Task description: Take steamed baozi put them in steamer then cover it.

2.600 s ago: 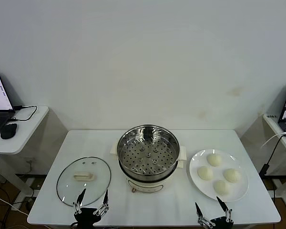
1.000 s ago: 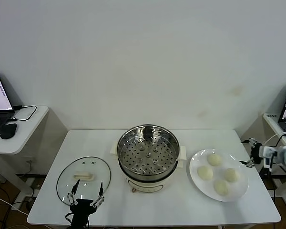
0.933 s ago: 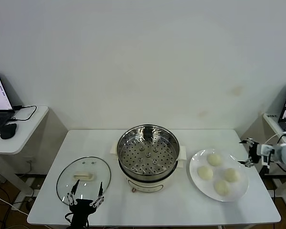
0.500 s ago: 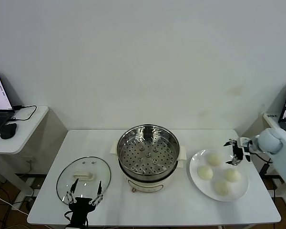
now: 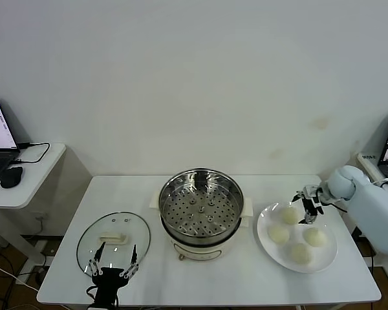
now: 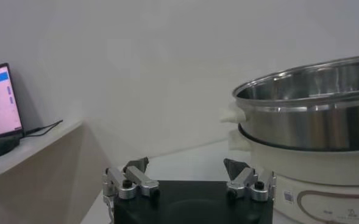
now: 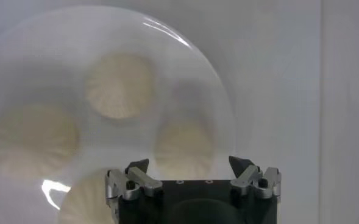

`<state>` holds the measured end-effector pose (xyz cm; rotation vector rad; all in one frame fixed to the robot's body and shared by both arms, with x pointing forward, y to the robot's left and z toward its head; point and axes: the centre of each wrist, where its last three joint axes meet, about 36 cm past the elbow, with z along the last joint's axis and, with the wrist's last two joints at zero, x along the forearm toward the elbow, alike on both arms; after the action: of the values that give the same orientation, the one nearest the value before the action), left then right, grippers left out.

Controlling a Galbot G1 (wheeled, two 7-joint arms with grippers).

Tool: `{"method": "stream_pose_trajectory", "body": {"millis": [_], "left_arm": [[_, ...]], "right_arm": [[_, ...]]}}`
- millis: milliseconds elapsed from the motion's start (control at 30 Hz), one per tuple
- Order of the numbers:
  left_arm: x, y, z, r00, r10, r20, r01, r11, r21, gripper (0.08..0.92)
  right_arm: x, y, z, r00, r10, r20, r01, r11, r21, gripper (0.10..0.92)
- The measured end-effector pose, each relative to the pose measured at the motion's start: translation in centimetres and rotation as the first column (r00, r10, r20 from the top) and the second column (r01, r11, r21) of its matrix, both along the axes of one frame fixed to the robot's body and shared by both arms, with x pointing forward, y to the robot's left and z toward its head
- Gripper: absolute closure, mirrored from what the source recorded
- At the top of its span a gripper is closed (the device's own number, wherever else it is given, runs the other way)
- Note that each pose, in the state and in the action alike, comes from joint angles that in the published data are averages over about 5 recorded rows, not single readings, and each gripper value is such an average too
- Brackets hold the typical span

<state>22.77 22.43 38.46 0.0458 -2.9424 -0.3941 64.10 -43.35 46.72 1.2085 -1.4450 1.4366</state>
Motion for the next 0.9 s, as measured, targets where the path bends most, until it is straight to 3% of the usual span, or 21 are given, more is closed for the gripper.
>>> {"method": "stream_pose_trajectory", "body": {"millis": [267, 900], "left_arm": [[0.1, 0.0, -0.1, 1.0, 0.001, -0.002, -0.001, 1.0, -0.001, 0.177], [0.6, 0.1, -0.3, 1.0, 0.001, 0.002, -0.001, 1.0, -0.009, 0.177]], "right_arm": [[0.6, 0.8, -1.1, 1.0, 0.003, -0.012, -0.003, 1.0, -0.022, 0.204], [1.1, 1.7, -2.3, 1.0, -0.004, -0.006, 0.004, 1.0, -0.023, 0.367]]}}
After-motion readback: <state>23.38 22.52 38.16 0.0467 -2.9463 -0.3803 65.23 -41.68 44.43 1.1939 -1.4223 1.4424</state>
